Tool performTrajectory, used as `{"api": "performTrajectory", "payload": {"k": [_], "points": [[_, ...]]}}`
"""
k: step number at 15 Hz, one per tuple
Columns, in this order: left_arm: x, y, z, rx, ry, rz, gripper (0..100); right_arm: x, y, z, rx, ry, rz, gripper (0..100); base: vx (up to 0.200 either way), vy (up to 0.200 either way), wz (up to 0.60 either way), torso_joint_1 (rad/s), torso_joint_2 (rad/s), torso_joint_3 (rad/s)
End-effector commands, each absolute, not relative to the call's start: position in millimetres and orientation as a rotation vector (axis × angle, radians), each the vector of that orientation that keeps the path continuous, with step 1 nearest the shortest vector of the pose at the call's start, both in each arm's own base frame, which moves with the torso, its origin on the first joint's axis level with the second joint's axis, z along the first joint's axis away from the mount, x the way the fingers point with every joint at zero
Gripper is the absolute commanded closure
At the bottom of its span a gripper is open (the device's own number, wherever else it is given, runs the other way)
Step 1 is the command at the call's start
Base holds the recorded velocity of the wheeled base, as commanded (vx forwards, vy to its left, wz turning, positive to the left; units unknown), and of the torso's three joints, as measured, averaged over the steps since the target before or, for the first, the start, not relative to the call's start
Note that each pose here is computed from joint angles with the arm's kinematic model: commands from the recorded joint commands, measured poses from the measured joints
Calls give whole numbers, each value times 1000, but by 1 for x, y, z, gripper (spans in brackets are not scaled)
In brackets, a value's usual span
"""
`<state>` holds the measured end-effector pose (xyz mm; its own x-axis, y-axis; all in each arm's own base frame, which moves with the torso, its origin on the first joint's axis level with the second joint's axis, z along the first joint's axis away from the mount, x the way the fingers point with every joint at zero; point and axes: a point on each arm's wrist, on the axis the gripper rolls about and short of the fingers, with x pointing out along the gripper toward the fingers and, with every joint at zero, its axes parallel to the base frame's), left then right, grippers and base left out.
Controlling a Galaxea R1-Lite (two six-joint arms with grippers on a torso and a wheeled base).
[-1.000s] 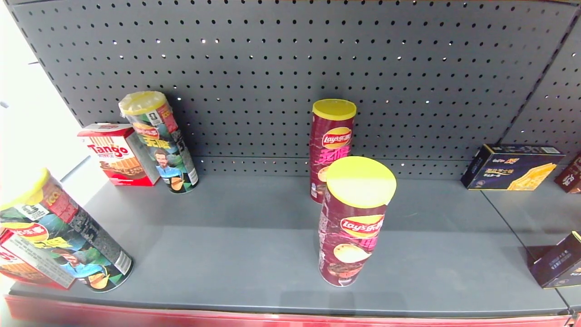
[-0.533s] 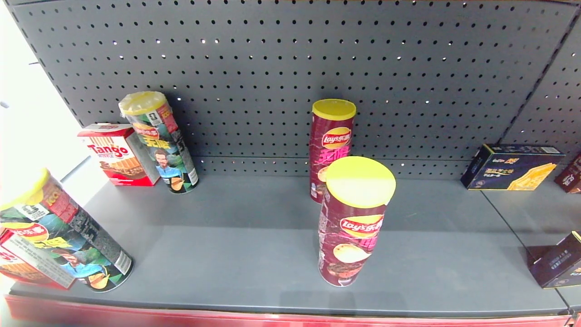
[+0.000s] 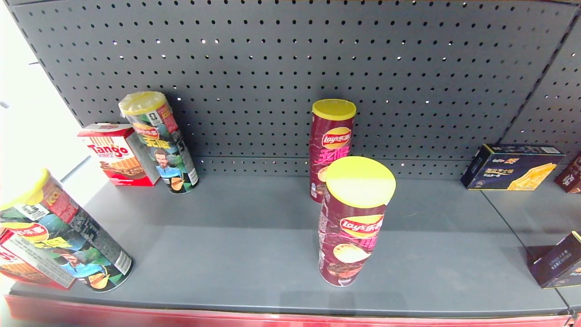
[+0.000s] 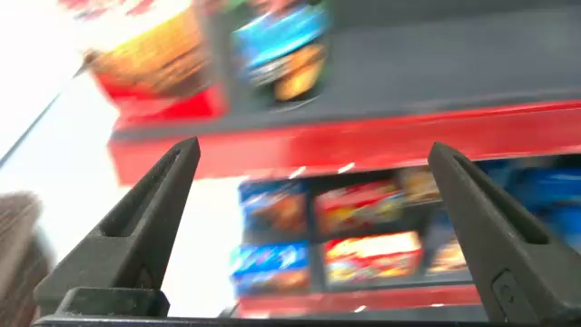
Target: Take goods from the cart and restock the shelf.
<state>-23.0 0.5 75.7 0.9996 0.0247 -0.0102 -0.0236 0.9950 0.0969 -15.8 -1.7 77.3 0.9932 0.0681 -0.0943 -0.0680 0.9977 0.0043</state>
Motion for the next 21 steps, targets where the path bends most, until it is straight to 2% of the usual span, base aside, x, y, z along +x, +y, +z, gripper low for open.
{"api": "performTrajectory", "payload": {"k": [1,8,9,10,12,15,17,21], "points": [[-23,0,76,95,24,19,0,-16,-2,77,1,97,69,0,0,0,0,0,0,0],[-23,0,76,77,4,-16,0,-16,-2,78,-20,93,70,0,0,0,0,0,0,0],[-22,0,76,67,15,-22,0,-10,-1,132,-25,35,51,0,0,0,0,0,0,0],[-22,0,76,58,15,-27,0,20,1,164,-38,144,73,0,0,0,0,0,0,0],[-22,0,77,57,15,-27,0,42,7,187,-58,143,184,0,0,0,0,0,0,0],[-22,0,76,57,7,-17,0,80,26,214,-81,181,351,0,0,0,0,0,0,0],[-23,0,76,55,10,-23,0,98,42,217,-106,231,450,0,0,0,0,0,0,0],[-23,0,76,52,9,-22,0,126,64,217,-216,286,529,0,0,0,0,0,0,0]]}}
